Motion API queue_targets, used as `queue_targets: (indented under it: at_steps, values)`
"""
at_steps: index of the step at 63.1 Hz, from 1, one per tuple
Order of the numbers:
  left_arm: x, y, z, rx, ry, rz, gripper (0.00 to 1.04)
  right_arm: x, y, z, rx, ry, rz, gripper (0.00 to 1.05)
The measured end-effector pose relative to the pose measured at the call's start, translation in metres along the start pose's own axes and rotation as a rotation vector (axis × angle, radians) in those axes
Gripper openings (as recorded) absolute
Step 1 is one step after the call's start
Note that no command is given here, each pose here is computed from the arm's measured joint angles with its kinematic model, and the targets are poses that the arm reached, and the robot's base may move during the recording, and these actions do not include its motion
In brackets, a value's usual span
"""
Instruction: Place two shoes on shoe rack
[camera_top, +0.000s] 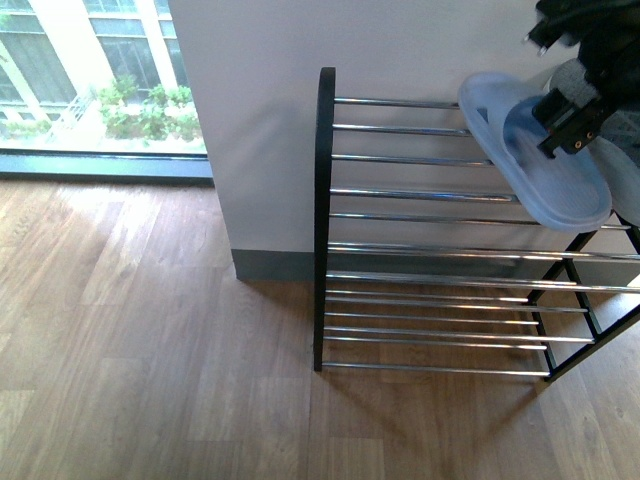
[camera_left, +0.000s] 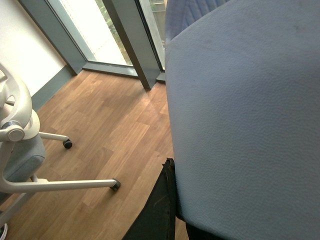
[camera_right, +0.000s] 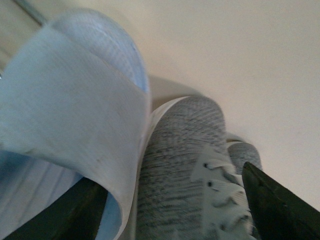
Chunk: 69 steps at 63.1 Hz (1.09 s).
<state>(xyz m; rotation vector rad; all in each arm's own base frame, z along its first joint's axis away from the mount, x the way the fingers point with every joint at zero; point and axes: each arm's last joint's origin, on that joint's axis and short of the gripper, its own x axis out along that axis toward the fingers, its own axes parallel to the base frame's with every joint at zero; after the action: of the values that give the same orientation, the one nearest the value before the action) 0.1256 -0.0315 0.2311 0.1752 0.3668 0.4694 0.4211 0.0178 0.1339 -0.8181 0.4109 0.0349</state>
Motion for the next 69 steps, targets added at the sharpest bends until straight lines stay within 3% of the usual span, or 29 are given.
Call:
queue_targets:
  at_steps: [6,22,35,45,52,62,69]
  values:
    - [0.0,0.0,0.0,0.0,0.0,0.0,0.02,-0.021,-0.024,0.009,0.077,-0.008,-0.005,0.97]
    - [0.0,0.0,0.0,0.0,0.0,0.0,0.02,-0.086,-0.084,0.004,0.264,-0.036,0.001,0.95]
    - [0.0,0.0,0.0,0.0,0.0,-0.001,0.02,-0.103,-0.089,-0.002,0.311,-0.042,0.023,0.95]
    - [0.0,0.0,0.0,0.0,0.0,0.0,0.02,-0.124,-0.104,-0.019,0.453,-0.019,0.063,0.95]
    - [0.0,0.0,0.0,0.0,0.0,-0.001,0.02,-0.151,-0.123,-0.02,0.573,-0.048,0.053,0.95]
    - [0.0,0.0,0.0,0.0,0.0,-0.001,0.02,-0.17,-0.134,-0.015,0.64,-0.109,0.023,0.95]
    - [0.0,0.0,0.0,0.0,0.0,0.0,0.02,-0.175,-0.111,-0.024,0.744,-0.33,-0.025,0.75]
